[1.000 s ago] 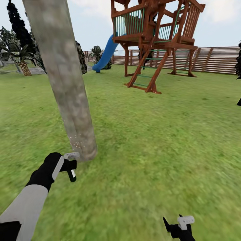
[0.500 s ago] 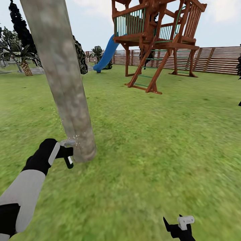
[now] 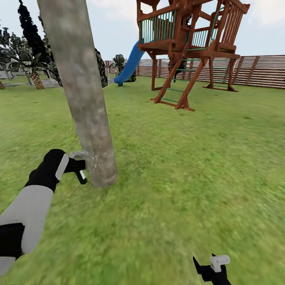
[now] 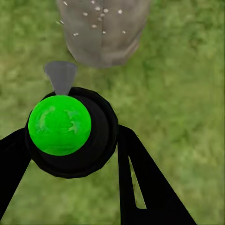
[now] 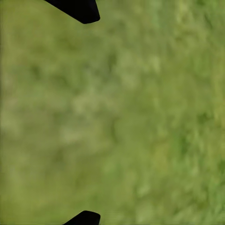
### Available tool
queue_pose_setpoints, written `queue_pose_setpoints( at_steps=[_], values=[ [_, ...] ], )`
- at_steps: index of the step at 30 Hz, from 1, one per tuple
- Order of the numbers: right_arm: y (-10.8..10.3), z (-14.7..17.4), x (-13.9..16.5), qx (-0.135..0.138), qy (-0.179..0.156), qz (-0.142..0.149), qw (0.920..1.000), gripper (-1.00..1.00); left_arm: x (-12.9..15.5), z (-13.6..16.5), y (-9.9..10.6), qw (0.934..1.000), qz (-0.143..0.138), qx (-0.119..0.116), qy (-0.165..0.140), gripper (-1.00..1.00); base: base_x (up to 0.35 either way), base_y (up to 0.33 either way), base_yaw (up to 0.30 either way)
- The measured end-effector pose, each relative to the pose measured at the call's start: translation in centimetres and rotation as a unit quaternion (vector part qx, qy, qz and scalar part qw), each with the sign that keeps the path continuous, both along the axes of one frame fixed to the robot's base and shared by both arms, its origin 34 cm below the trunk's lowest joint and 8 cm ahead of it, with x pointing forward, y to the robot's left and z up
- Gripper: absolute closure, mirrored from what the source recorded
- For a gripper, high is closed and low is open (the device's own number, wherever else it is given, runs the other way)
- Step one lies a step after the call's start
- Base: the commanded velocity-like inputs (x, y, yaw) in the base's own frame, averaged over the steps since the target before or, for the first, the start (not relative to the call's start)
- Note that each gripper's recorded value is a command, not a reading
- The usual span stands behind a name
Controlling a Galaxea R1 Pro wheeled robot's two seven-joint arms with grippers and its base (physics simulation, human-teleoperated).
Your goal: In the garden, pick up the pesticide atomizer on the floor and spray pesticide onto both trees until each tree trunk is fully covered.
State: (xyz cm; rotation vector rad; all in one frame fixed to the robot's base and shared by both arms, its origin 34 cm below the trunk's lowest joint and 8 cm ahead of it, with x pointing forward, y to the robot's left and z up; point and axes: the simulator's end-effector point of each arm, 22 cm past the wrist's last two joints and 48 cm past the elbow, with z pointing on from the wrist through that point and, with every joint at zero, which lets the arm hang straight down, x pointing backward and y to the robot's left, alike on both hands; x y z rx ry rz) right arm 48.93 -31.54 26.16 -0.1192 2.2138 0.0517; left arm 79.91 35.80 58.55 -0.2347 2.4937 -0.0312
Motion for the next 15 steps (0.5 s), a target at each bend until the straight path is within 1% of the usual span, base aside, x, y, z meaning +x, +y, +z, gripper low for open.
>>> queue_pose_setpoints(
  at_steps=[2, 4, 6, 8, 9, 11, 12, 14, 15],
  values=[
    [0.0, 0.0, 0.0, 0.000, 0.000, 0.000, 1.0000, -1.00, 0.1, 0.4, 1.1, 1.0000, 0.006, 0.004, -0.001, 1.00, 0.000, 0.000, 0.004],
    [0.0, 0.0, 0.0, 0.000, 0.000, 0.000, 1.0000, -1.00, 0.2, 0.2, 0.1, 1.0000, 0.001, -0.003, -0.001, 1.00, 0.000, 0.000, 0.001],
    [0.0, 0.0, 0.0, 0.000, 0.000, 0.000, 1.0000, -1.00, 0.5, 0.1, -2.8, 0.9997, -0.015, -0.018, -0.002, 1.00, 0.000, 0.000, 0.000],
    [0.0, 0.0, 0.0, 0.000, 0.000, 0.000, 1.0000, -1.00, 0.7, 0.0, -5.4, 0.9991, -0.030, -0.028, -0.002, 1.00, 0.000, 0.000, 0.000],
    [0.0, 0.0, 0.0, 0.000, 0.000, 0.000, 1.0000, -1.00, 0.7, -0.1, -5.7, 0.9991, -0.033, -0.027, -0.001, 1.00, 0.000, 0.000, 0.000],
    [0.0, 0.0, 0.0, 0.000, 0.000, 0.000, 1.0000, -1.00, 0.7, -0.1, -5.0, 0.9994, -0.028, -0.021, 0.000, 1.00, 0.000, 0.000, 0.000],
    [0.0, 0.0, 0.0, 0.000, 0.000, 0.000, 1.0000, -1.00, 0.5, -0.3, -4.2, 0.9996, -0.024, -0.017, 0.004, 1.00, 0.000, 0.000, 0.000],
    [0.0, 0.0, 0.0, 0.000, 0.000, 0.000, 1.0000, -1.00, -0.3, -0.9, 0.0, 0.9999, 0.000, 0.004, 0.016, 1.00, 0.000, 0.000, 0.000],
    [0.0, 0.0, 0.0, 0.000, 0.000, 0.000, 1.0000, -1.00, -0.5, -1.1, 1.0, 0.9998, 0.006, 0.005, 0.019, 1.00, 0.000, 0.000, 0.000]
  ],
)
